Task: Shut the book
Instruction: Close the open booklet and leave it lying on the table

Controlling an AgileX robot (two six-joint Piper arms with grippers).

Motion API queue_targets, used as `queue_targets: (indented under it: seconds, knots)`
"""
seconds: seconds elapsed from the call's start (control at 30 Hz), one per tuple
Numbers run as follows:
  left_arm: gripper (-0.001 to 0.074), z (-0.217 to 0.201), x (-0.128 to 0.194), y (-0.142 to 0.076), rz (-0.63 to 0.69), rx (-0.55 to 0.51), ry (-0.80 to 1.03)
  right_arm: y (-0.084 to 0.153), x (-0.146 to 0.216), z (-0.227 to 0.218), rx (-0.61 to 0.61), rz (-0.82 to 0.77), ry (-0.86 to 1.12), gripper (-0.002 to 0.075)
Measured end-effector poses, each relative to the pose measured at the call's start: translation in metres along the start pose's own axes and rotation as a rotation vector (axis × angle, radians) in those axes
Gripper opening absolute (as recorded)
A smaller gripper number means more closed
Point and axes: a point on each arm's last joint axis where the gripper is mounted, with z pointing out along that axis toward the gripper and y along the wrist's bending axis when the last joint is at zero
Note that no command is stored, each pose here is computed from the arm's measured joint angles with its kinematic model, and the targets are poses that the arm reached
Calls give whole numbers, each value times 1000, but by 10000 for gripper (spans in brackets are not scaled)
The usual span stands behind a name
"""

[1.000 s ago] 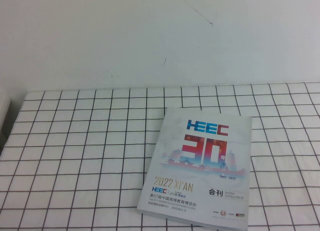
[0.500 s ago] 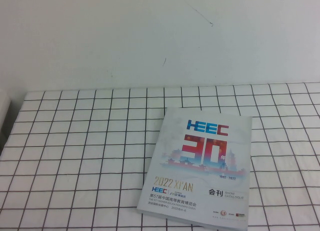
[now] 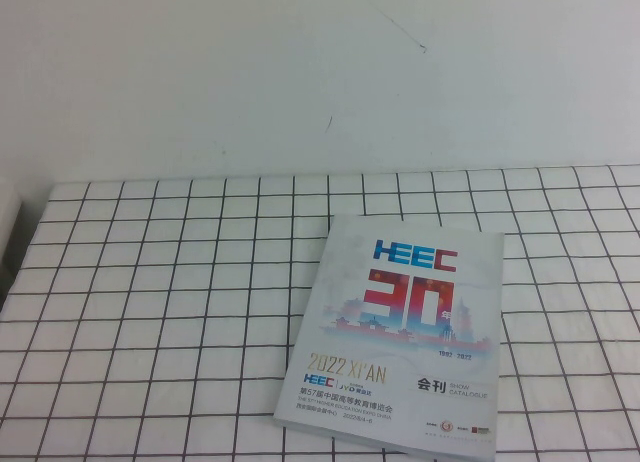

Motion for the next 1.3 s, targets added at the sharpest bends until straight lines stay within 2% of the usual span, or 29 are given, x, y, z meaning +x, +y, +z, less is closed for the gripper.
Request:
queue_targets:
  seconds: [0.1,0.23,0.43,0.67,1.3]
  knots:
    - [-4,0,0,0,0,0,0,0,14,6,97,-22,-74,-3]
    - [-4,0,0,0,0,0,0,6,36,18,180,39,-216,-3]
    - [-4,0,0,0,0,0,0,16,71,44,176,229,-200,-3]
    - [-4,0,0,0,0,0,-2,16,71,44,174,344,-217,-3]
    - [-4,0,0,0,-3,0,-2,15,71,45,180,350,-228,-3]
